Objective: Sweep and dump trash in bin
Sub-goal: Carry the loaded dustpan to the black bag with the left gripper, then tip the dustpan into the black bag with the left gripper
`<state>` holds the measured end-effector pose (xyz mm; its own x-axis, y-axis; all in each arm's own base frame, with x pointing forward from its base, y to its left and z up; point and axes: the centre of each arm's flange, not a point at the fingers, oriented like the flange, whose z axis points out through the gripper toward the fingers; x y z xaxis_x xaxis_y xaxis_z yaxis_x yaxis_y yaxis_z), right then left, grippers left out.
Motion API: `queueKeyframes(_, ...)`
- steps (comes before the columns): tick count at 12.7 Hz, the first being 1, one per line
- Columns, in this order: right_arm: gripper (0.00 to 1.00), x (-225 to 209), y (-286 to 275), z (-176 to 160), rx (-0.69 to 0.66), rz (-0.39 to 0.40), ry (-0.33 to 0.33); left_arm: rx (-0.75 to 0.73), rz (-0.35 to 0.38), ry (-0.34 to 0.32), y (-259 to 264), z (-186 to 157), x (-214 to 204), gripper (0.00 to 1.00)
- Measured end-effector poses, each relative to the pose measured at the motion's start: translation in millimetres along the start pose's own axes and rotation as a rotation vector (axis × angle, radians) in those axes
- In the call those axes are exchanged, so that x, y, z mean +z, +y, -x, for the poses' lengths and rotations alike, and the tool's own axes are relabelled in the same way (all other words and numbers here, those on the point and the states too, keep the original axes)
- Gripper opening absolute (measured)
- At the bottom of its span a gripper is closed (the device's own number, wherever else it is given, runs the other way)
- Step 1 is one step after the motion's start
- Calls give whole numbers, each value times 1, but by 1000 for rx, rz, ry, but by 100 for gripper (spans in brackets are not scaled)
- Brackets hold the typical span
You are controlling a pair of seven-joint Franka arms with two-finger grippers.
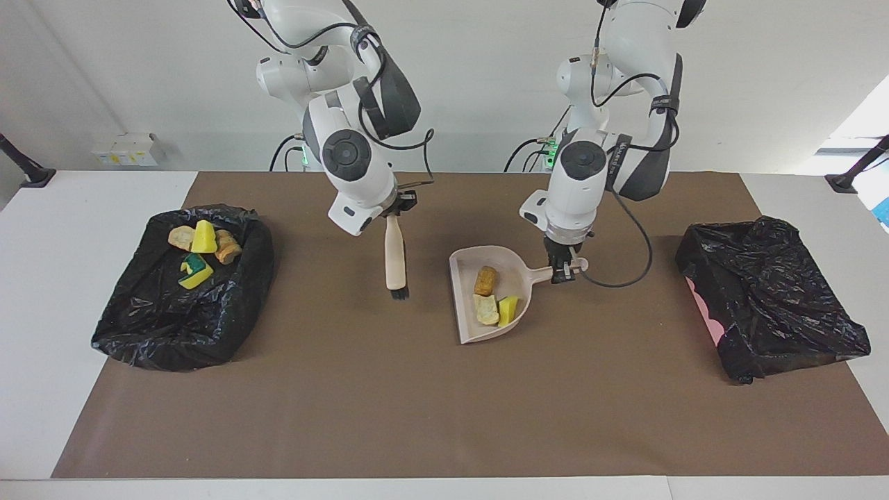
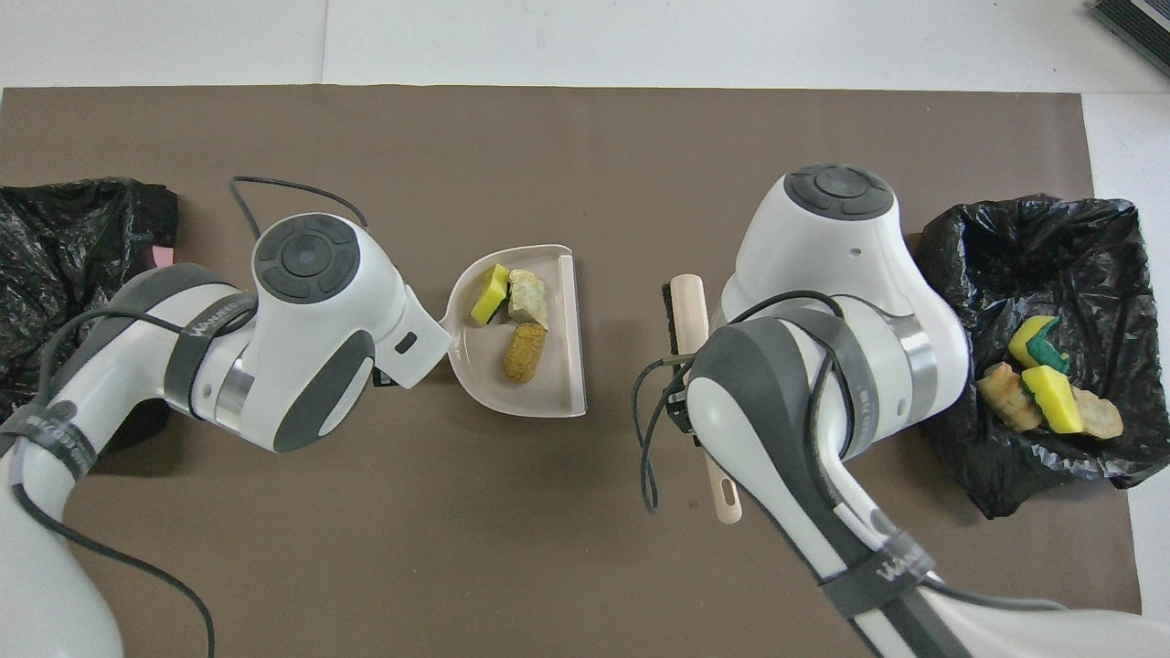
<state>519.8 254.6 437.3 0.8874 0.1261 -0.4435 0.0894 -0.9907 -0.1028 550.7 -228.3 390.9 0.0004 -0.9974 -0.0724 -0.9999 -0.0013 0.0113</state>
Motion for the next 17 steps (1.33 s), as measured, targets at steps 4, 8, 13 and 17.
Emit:
queueKeyframes(4, 26, 19, -81, 36, -18, 66, -2, 50, 16, 37, -13, 98, -38, 31)
queueKeyframes(8, 26, 54, -142, 61, 37, 102, 25, 19, -8, 65, -15, 229, -66, 31)
queueKeyframes(13, 26, 109, -175, 64, 66, 123, 34, -123, -48, 75, 7, 388, -83, 31)
queueKeyframes(17, 26, 145, -189, 69, 44, 109, 60, -177, -112, -10, 24, 476, -97, 31)
